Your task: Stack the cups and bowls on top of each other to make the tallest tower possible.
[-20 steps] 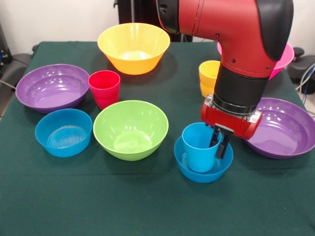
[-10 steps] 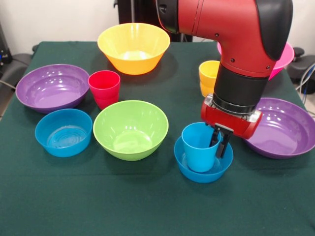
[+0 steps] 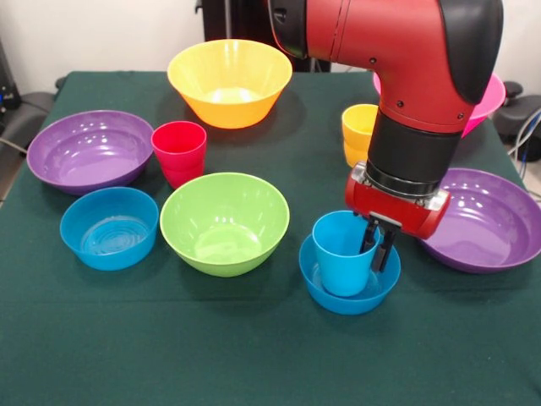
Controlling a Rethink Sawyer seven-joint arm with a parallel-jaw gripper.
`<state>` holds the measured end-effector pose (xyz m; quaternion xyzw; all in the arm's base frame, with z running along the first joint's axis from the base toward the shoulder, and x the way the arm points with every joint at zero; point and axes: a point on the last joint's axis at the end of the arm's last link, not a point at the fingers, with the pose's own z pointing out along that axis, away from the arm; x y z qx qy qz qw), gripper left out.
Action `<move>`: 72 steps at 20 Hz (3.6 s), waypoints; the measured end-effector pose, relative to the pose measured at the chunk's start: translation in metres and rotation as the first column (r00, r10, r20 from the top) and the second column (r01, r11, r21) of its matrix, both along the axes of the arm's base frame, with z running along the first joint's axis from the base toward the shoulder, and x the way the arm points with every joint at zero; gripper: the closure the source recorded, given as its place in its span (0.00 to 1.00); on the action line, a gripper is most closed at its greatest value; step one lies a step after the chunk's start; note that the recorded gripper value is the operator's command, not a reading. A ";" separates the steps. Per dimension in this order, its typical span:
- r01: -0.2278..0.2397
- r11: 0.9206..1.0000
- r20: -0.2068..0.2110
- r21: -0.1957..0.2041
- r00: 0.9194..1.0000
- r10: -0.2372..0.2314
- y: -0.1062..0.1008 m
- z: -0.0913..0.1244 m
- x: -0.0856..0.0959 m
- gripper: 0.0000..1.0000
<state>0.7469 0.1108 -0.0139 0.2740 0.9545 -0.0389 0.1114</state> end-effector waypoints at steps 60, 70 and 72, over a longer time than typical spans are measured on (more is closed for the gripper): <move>0.068 0.997 -0.004 0.044 0.998 -0.068 -0.021 0.051 -0.015 0.00; 0.096 0.991 0.002 0.091 0.995 -0.096 -0.023 0.090 -0.021 0.00; 0.103 0.989 0.005 0.102 0.995 -0.104 -0.025 0.097 -0.023 0.00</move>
